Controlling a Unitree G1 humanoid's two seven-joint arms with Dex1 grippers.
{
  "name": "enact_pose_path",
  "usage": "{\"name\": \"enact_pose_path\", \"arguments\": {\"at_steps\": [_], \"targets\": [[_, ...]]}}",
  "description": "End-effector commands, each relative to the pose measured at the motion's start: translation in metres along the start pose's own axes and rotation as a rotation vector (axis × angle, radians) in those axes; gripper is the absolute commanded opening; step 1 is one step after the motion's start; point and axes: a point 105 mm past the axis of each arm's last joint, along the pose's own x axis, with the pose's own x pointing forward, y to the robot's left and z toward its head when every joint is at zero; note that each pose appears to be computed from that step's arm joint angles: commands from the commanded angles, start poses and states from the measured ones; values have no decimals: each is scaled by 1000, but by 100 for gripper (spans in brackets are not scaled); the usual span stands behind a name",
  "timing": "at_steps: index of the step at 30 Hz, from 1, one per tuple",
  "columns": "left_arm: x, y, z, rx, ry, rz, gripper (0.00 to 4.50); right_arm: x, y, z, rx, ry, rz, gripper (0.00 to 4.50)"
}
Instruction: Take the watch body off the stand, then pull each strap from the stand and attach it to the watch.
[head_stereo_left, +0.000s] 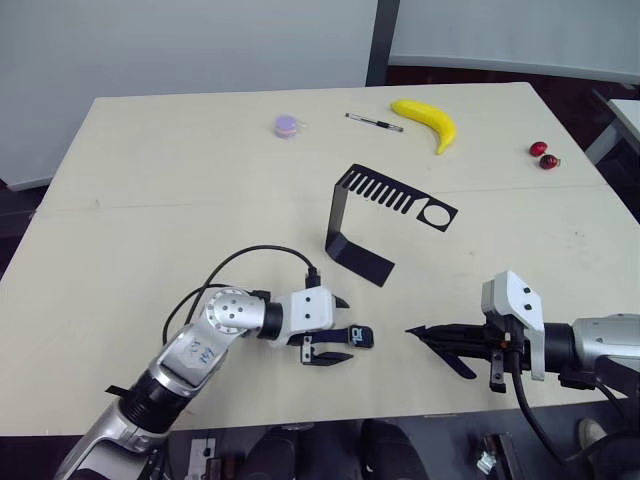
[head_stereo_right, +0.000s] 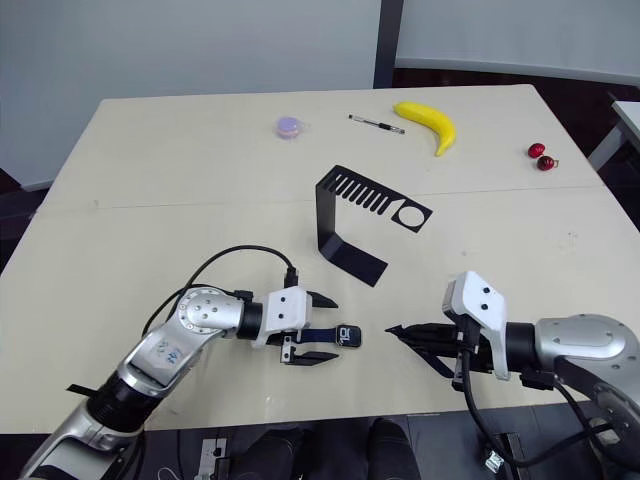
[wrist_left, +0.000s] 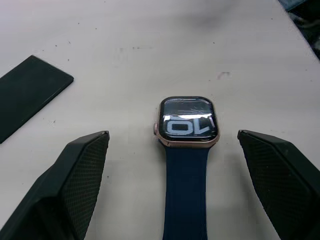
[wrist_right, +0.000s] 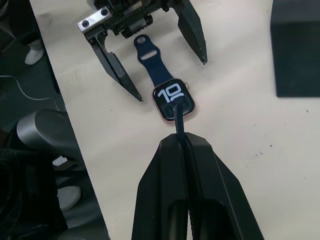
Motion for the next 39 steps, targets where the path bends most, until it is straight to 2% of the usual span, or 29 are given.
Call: {"name": "enact_pose_path", "arguments": {"at_steps": [1, 6, 9, 12, 27, 30, 33, 39], "targets": [[5, -2, 5, 21, -11, 11, 444, -2, 6, 9, -42, -28, -1, 0], [11, -3, 6, 4, -16, 16, 444, -2, 9, 8, -36, -31, -12, 0], [13, -7, 4, 2, -2, -3, 367, -2, 9, 7, -31, -36, -23, 0], [14, -7, 2, -2, 11, 0, 218, -2, 10, 8, -26, -42, -27, 0], [16, -11, 6, -23, -6, -14, 218, -2, 9, 8, -13, -51, -36, 0], [14, -8, 7, -14, 0, -6, 301, -2, 9, 8, -9, -53, -37, 0], [14, -7, 8, -23, -2, -1, 444, -3, 9, 8, -5, -53, -35, 0], [22, -10, 7, -40, -3, 6, 444, -2, 8, 8, 0, -53, -36, 0]]}}
